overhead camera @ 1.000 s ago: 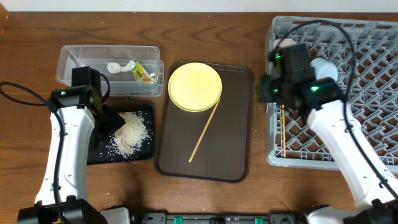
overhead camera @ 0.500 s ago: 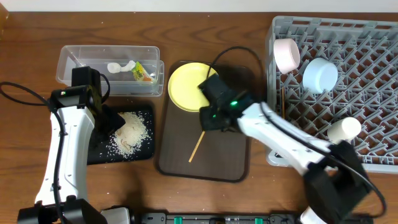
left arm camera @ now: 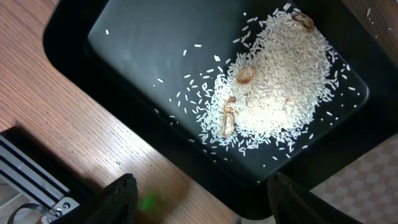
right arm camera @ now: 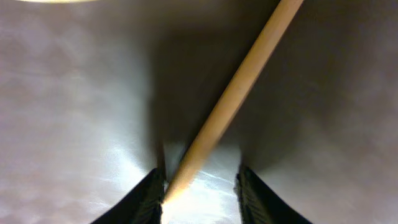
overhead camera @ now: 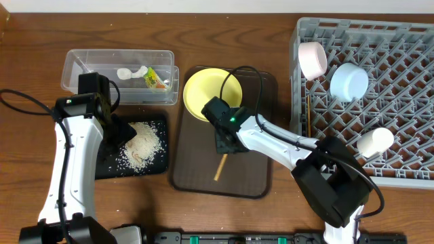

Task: Sort waste into correct bins and load items into the dishwasher rack
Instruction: 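Reach the right gripper back and grasp the second chopstick, then carry the second chopstick into the dish rack and release it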

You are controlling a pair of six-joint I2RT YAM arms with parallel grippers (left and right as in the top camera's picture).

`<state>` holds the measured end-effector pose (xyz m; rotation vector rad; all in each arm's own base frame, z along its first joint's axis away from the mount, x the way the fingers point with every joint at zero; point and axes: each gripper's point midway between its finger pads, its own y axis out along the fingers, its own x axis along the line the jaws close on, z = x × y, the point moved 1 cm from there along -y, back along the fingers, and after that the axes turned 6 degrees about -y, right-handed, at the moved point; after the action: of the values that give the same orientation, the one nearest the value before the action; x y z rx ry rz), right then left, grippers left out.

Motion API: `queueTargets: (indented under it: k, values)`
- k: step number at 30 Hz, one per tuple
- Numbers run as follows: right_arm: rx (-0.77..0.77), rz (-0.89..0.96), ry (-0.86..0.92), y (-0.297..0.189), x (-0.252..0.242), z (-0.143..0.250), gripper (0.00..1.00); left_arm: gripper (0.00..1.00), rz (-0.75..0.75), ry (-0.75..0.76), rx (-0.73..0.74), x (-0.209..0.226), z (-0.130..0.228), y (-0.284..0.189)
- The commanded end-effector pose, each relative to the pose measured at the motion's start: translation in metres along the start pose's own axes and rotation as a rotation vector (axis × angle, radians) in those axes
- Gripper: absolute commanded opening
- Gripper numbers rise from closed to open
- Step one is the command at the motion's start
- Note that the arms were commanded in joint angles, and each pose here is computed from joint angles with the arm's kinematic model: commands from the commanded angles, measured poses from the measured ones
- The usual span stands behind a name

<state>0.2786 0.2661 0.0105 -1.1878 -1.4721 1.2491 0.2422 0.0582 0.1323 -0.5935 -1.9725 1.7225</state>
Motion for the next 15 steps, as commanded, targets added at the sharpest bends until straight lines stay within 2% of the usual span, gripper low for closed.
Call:
queueTargets:
  k: [1,3,10,15]
  values:
    - [0.004,0.093,0.026,0.007,-0.014,0.005,0.3,0.7,0.0,-0.014,-0.008,0.001,-0.002,-0.002]
    - [0.015,0.101,0.033,0.007,-0.018,0.006,0.2,0.7,0.0,-0.014,-0.008,0.001,-0.002,-0.002]
    - [0.018,0.11,0.086,-0.01,-0.039,0.0,0.01,0.7,0.0,-0.014,-0.008,0.001,-0.002,-0.002]
    - [-0.043,0.08,0.11,-0.042,-0.057,-0.017,0.01,0.7,0.0,-0.014,-0.007,0.001,-0.002,-0.002]
